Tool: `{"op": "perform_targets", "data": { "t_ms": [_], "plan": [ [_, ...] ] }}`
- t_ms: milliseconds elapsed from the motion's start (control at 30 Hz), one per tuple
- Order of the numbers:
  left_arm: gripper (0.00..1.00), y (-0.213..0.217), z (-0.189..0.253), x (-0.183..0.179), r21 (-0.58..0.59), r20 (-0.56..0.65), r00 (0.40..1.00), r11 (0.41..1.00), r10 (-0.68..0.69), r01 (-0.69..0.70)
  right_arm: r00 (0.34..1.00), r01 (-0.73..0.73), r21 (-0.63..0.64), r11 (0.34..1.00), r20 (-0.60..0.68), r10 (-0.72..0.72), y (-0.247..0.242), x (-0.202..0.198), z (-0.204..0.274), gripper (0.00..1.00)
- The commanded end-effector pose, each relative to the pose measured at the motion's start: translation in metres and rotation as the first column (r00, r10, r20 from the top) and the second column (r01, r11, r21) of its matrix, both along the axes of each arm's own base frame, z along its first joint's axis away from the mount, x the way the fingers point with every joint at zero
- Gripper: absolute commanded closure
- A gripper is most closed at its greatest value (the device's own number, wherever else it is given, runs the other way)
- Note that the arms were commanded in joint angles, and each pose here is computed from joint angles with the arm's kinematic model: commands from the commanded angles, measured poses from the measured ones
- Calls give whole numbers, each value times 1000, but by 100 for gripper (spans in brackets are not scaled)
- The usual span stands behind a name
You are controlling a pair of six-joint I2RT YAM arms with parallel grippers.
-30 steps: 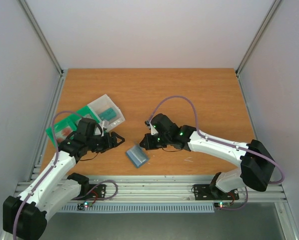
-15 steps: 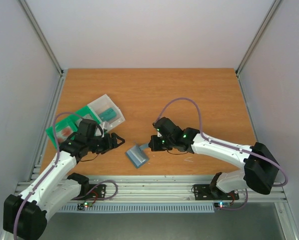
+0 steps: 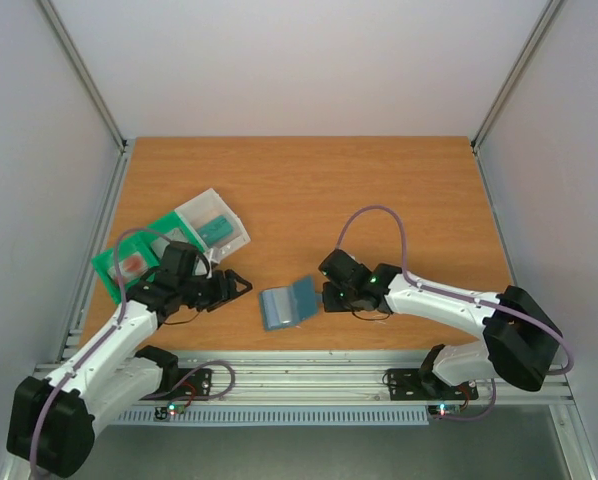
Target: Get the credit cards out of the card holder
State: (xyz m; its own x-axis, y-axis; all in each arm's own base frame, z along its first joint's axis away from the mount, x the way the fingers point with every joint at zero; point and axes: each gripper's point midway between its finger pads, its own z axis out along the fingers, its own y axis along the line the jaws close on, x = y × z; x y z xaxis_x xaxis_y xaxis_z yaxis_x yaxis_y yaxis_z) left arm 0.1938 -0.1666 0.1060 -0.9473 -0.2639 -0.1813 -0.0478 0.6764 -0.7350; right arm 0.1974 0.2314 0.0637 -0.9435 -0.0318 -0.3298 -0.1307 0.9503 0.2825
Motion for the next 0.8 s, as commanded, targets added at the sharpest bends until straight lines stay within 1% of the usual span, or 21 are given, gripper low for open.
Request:
{"op": "perform_targets", "data": {
  "t_ms": [0,100,233,300,367,567,667,767],
  "plan": [
    [37,-10,2,8,-40,36,999,999,-23,25,999,44,-73,996,0,-44,-16,2,-13,99],
    [38,-14,-3,9,-57,15,1000,998,-25,26,998,56,-101,993,6,-56,-23,2,-17,99],
    [40,-15,-8,9,-50,1,1000,998,-30,30,998,70,-147,987,0,-71,-33,-1,-28,98],
    [40,-16,-8,10,-50,4,1000,998,-31,31,998,63,-164,985,-15,-66,-33,-2,-29,95],
    [41,-16,-8,10,-51,6,1000,998,-30,30,998,54,-157,986,-17,-58,-31,-2,-21,89],
    [41,-17,-15,10,-61,-5,1000,998,-30,30,999,-28,-12,1000,20,28,-1,-5,38,72],
    [42,-16,-18,9,-50,-8,999,998,-33,33,995,-87,61,994,49,84,25,-11,62,70],
    [42,-16,-17,9,-51,-3,999,998,-33,33,983,-179,145,973,72,170,63,-21,74,70]
  ]
}}
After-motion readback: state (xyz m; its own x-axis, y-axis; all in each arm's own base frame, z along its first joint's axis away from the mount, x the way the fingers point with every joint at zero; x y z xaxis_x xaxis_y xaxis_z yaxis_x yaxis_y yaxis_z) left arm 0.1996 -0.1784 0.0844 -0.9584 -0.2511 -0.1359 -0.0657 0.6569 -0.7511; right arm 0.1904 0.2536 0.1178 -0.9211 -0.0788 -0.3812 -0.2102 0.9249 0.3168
